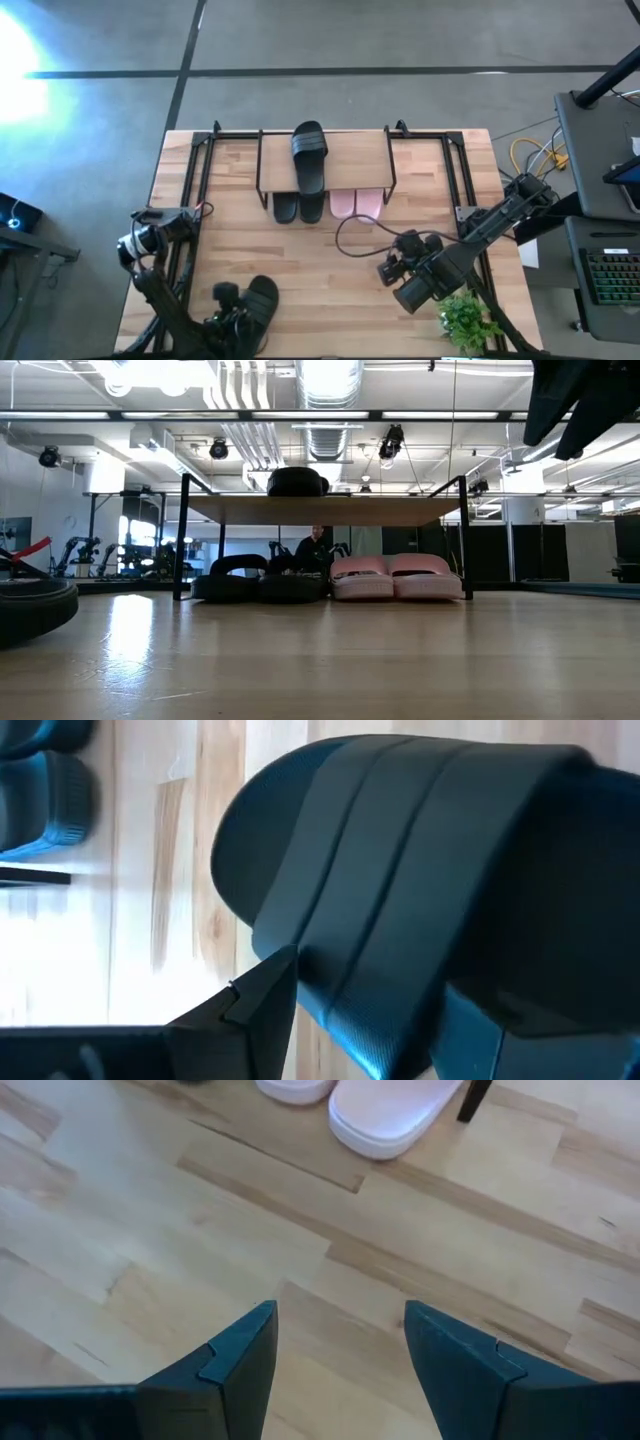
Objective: Pick and place slides into the shelf
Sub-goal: Put the pair of black slides on the shelf
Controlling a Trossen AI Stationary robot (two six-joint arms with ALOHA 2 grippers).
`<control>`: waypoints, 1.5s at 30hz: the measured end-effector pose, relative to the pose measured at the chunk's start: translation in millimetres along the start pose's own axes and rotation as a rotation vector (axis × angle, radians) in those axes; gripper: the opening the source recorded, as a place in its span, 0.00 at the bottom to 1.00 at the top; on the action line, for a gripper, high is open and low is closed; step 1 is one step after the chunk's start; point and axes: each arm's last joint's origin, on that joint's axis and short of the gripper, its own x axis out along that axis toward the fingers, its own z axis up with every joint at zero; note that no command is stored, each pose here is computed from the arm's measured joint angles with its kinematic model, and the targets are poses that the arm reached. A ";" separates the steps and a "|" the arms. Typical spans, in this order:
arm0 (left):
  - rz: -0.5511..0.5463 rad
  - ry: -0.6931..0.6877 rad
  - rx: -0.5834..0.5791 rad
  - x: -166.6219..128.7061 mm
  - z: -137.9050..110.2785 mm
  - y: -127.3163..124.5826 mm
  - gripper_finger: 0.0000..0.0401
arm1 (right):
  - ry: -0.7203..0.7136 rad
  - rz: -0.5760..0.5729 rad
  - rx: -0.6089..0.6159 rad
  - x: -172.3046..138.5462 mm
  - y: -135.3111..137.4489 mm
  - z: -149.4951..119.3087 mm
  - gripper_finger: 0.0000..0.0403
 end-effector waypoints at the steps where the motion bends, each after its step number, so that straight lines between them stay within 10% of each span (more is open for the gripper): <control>1: 0.005 0.001 -0.001 1.8 0.6 0.8 0.43 | 0.009 -0.003 -0.005 0.0 -0.2 -0.2 0.52; 12: 0.033 0.029 0.097 12.0 20.8 41.9 0.04 | 0.011 -0.002 0.001 -1.5 -1.5 0.9 0.52; 19: 0.104 0.017 0.105 -17.4 31.3 114.8 0.01 | -0.080 0.093 0.075 -21.5 1.6 14.5 0.52; 31: 0.035 -0.599 -0.417 -85.4 78.7 284.2 0.01 | -0.263 0.191 0.200 -43.9 -4.5 35.0 0.52; 37: 0.252 -0.732 -0.553 -64.8 121.0 339.2 0.00 | -0.404 0.272 0.292 -57.4 -15.1 49.7 0.52; 45: 0.423 -0.585 -0.514 4.4 183.0 382.0 0.00 | -0.501 0.325 0.349 -69.6 -27.8 63.7 0.52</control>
